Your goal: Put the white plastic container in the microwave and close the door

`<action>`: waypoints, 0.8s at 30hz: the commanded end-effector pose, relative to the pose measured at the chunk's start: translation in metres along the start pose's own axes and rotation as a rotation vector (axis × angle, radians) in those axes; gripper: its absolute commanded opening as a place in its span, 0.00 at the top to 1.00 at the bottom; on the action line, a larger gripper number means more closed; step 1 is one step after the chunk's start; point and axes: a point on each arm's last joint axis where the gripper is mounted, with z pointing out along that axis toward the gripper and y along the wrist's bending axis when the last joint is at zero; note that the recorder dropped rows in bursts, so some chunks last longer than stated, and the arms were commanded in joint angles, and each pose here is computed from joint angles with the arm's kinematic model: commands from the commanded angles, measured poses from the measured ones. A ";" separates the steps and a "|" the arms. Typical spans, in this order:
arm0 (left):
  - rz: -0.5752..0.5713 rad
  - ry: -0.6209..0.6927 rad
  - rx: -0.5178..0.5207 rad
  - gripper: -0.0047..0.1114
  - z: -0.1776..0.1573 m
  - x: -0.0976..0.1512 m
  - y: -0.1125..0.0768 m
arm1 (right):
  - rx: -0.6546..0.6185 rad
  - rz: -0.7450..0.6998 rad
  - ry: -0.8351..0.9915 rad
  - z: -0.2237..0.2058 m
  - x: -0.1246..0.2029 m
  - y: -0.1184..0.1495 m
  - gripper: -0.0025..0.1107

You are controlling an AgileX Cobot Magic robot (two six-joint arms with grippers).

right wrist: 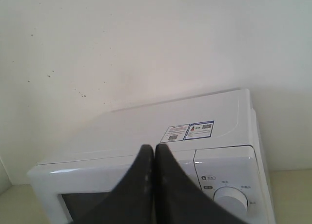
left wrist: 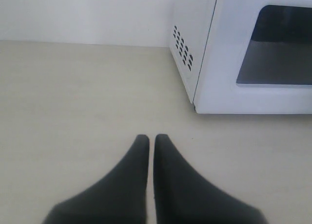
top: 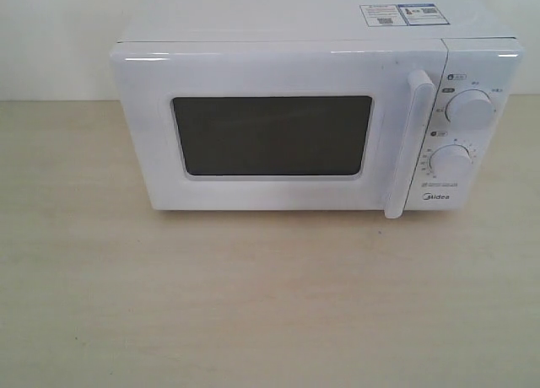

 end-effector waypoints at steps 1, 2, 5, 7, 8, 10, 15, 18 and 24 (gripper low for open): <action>-0.001 0.001 -0.003 0.92 0.000 0.001 0.000 | 0.017 -0.040 0.016 0.001 0.014 -0.002 0.98; -0.001 0.001 -0.003 0.92 0.000 0.001 0.000 | 0.034 -0.053 0.022 0.001 0.020 -0.004 0.98; -0.001 0.001 -0.003 0.92 0.000 0.001 0.000 | 0.044 -0.082 0.043 0.002 0.036 -0.007 0.98; -0.001 0.001 -0.003 0.92 0.000 0.001 0.000 | 0.059 -0.093 0.058 0.002 0.045 -0.010 0.98; -0.001 0.001 -0.003 0.92 0.000 0.001 0.000 | 0.072 -0.096 0.062 0.002 0.051 -0.012 0.98; -0.001 0.001 -0.003 0.92 0.000 0.001 0.000 | 0.090 -0.102 0.061 0.001 0.057 -0.014 0.98; -0.001 0.001 -0.003 0.92 0.000 0.001 0.000 | 0.090 -0.114 0.038 -0.005 0.066 -0.015 0.98; -0.001 0.001 -0.003 0.92 0.000 0.001 0.000 | 0.110 -0.122 0.016 -0.009 0.069 -0.016 0.98; -0.001 0.001 -0.003 0.92 0.000 0.001 0.000 | 0.176 -0.135 -0.038 -0.019 0.068 -0.020 0.98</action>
